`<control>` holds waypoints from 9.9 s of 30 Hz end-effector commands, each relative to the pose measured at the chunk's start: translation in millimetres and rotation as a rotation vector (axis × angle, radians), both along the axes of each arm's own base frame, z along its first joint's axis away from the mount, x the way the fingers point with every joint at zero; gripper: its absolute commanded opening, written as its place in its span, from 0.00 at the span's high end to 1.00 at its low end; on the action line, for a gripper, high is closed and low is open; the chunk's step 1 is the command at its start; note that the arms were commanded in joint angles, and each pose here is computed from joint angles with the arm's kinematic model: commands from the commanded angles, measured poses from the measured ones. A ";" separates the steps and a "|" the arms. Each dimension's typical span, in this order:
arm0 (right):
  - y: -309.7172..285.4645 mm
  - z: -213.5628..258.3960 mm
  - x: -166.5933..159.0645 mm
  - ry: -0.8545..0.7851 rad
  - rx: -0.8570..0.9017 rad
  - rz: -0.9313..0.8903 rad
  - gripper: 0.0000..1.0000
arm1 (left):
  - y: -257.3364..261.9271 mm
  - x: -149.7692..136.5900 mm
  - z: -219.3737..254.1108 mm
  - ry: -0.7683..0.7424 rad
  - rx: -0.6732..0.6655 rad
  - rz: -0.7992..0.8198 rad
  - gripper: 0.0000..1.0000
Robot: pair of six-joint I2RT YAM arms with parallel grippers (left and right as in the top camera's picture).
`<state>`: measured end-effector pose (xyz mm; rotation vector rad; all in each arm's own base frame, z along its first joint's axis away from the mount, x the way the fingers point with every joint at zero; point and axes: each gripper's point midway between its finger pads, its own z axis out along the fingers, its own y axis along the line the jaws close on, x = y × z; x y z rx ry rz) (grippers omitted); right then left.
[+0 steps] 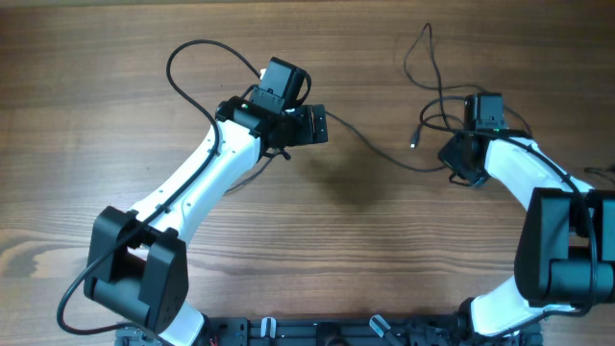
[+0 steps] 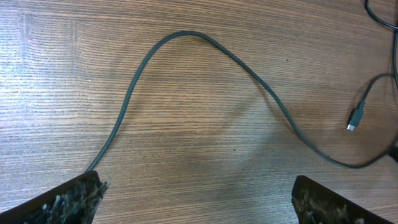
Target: Untangle cables
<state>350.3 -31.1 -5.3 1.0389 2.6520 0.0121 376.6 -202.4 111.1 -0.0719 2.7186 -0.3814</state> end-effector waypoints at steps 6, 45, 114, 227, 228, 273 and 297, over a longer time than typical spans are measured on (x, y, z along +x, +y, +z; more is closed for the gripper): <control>45.4 -20.9 -11.8 0.055 0.281 -0.060 0.71 | 5.1 -6.4 -6.5 0.036 0.023 0.013 0.00; 130.4 119.6 16.1 -0.340 0.293 0.337 0.96 | -20.0 -25.1 -4.5 0.125 -0.115 -0.066 0.00; 73.5 106.3 -47.4 -0.101 0.017 0.283 0.52 | -72.8 36.6 -48.2 0.281 0.064 0.126 0.96; -153.0 34.8 96.2 -0.422 -0.311 0.443 0.00 | 83.0 -14.5 164.1 -0.163 0.312 0.630 0.96; -153.6 27.6 94.2 -0.409 -0.300 0.441 0.00 | 83.0 -14.5 164.1 -0.163 0.312 0.630 0.96; -117.3 204.8 152.8 -0.535 -0.334 0.508 0.96 | 83.4 -14.5 164.2 -0.163 0.330 0.601 0.96; -130.0 211.5 21.3 -0.072 -0.148 0.039 0.96 | 79.3 -8.1 166.6 -0.186 0.302 0.607 0.96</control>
